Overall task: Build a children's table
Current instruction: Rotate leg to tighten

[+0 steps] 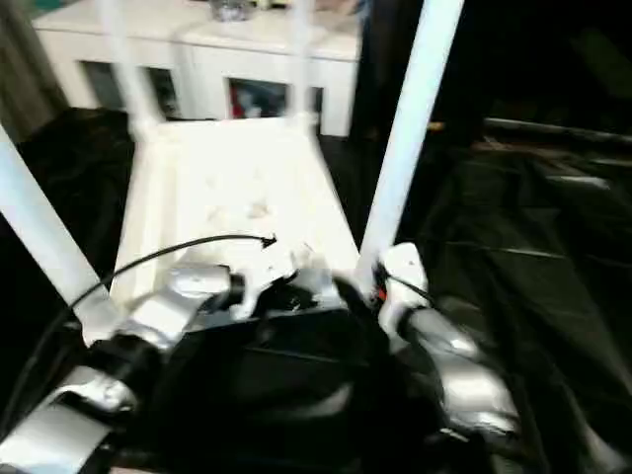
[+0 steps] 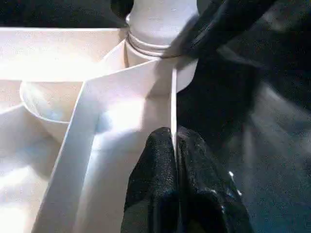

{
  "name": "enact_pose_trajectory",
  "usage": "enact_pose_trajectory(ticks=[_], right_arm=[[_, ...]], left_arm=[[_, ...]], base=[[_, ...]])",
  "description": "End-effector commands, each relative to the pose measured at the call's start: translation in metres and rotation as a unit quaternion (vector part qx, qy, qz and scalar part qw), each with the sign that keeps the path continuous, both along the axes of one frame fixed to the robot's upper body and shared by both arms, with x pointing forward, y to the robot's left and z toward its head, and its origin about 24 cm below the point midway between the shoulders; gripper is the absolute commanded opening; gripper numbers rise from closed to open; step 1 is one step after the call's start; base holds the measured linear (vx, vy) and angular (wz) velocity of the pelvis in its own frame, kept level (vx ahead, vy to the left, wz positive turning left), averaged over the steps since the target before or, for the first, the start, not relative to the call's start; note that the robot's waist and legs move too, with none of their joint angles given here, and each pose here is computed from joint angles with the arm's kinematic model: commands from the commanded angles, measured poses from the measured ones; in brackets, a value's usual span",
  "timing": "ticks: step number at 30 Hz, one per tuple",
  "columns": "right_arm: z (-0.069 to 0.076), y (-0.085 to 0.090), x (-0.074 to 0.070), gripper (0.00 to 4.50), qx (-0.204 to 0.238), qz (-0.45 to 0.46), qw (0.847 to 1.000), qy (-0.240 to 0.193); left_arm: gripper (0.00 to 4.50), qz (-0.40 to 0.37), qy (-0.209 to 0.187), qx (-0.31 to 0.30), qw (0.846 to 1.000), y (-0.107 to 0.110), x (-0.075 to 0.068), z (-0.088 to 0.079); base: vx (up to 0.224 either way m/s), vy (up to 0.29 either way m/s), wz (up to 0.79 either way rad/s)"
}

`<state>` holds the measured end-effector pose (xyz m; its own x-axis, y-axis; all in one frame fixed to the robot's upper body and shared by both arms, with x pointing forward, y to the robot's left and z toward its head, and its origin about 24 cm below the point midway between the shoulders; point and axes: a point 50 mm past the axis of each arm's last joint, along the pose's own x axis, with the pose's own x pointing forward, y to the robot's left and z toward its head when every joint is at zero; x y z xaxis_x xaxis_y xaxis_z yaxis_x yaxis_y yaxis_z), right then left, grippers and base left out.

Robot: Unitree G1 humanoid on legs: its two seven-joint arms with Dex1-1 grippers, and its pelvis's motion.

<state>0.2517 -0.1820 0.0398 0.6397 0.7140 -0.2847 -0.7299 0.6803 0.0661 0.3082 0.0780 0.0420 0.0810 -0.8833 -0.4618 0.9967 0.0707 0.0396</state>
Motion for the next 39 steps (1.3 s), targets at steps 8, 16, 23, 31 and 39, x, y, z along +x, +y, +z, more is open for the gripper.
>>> enact_pose_trajectory(ticks=[8, 16, 23, 31, 39], right_arm=[[0.03, -0.041, -0.032, 3.8, 0.004, 0.091, 0.996, 0.0], [0.049, -0.076, -0.043, 3.82, 0.031, 0.011, 0.999, -0.01], [0.035, -0.075, -0.024, 3.82, 0.033, -0.174, 0.983, -0.042], [0.023, -0.047, -0.024, 3.82, 0.024, -0.366, 0.928, -0.065], [0.017, -0.028, -0.036, 4.5, 0.011, -0.422, 0.904, -0.071]], left_arm=[[0.0, -0.083, 0.027, -0.045, 0.995, 0.004, -0.016, 0.005], [0.45, -0.048, 0.0, -0.086, 0.995, 0.016, -0.014, 0.017], [0.86, 0.058, -0.027, -0.201, 0.977, 0.031, -0.012, 0.049], [1.63, 0.355, -0.14, -0.191, 0.904, 0.059, -0.017, 0.049], [2.16, 0.548, -0.134, -0.202, 0.801, 0.071, -0.031, 0.032]], base=[[0.0, 0.0, 0.0], [0.0, 0.0, 0.0], [0.0, 0.0, 0.0], [0.0, 0.0, 0.0], [0.0, 0.0, 0.0]])
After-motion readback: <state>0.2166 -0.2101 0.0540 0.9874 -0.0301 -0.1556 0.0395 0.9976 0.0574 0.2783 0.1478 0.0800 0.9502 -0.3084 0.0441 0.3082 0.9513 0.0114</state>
